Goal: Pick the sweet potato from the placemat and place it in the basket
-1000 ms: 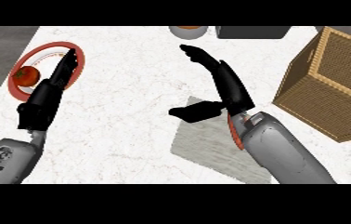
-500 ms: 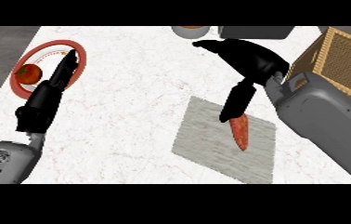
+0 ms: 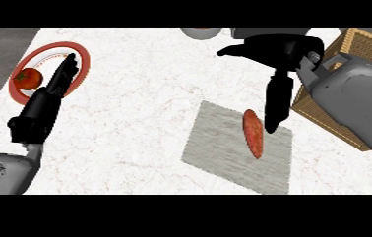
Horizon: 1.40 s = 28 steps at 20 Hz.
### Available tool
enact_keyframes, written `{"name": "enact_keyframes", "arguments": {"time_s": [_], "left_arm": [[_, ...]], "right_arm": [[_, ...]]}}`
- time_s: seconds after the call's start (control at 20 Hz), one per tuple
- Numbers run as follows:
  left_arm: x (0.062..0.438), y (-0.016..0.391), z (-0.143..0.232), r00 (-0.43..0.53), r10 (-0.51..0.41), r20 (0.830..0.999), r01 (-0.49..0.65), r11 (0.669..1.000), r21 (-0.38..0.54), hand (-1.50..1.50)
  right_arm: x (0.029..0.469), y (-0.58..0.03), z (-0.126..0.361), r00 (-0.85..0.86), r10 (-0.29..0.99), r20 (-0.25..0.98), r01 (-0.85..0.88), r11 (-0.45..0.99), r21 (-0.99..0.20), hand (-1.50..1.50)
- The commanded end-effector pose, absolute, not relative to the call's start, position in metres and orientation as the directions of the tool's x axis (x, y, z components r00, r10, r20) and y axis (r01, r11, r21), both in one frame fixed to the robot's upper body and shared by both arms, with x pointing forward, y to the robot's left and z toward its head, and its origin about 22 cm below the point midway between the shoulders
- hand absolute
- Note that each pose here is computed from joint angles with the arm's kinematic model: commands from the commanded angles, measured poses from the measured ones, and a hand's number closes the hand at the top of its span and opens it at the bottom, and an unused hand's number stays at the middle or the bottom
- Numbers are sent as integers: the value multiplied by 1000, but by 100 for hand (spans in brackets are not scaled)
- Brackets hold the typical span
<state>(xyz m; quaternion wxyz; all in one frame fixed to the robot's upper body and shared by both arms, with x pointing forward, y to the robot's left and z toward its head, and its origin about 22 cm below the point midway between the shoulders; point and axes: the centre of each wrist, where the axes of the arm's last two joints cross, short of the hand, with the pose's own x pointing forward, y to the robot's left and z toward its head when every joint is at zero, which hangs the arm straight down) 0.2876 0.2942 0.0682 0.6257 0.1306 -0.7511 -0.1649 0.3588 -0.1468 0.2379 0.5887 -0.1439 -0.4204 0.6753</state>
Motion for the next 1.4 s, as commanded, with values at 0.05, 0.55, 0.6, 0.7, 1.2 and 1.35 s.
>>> {"name": "enact_keyframes", "arguments": {"time_s": [0.05,0.55,0.6,0.7,1.2,1.35], "left_arm": [[290,289,63,-197,-408,891,-1,909,416,0],[289,288,82,-172,-385,907,17,919,394,0],[296,297,70,-183,-396,900,9,915,404,0],[294,292,77,-171,-394,903,1,916,400,0],[299,305,90,-182,-397,900,4,915,404,0],[278,290,74,-175,-379,909,34,920,391,0]], "right_arm": [[364,-153,215,-258,934,248,-716,-13,-698,-150],[373,-147,179,-282,942,179,-750,-100,-654,-150],[363,-148,153,-273,944,184,-762,-95,-640,-150],[364,-161,148,-300,941,155,-769,-142,-623,-150],[354,-165,94,-274,953,126,-758,-133,-639,-150],[360,-180,94,-270,951,147,-749,-112,-654,-150]]}}
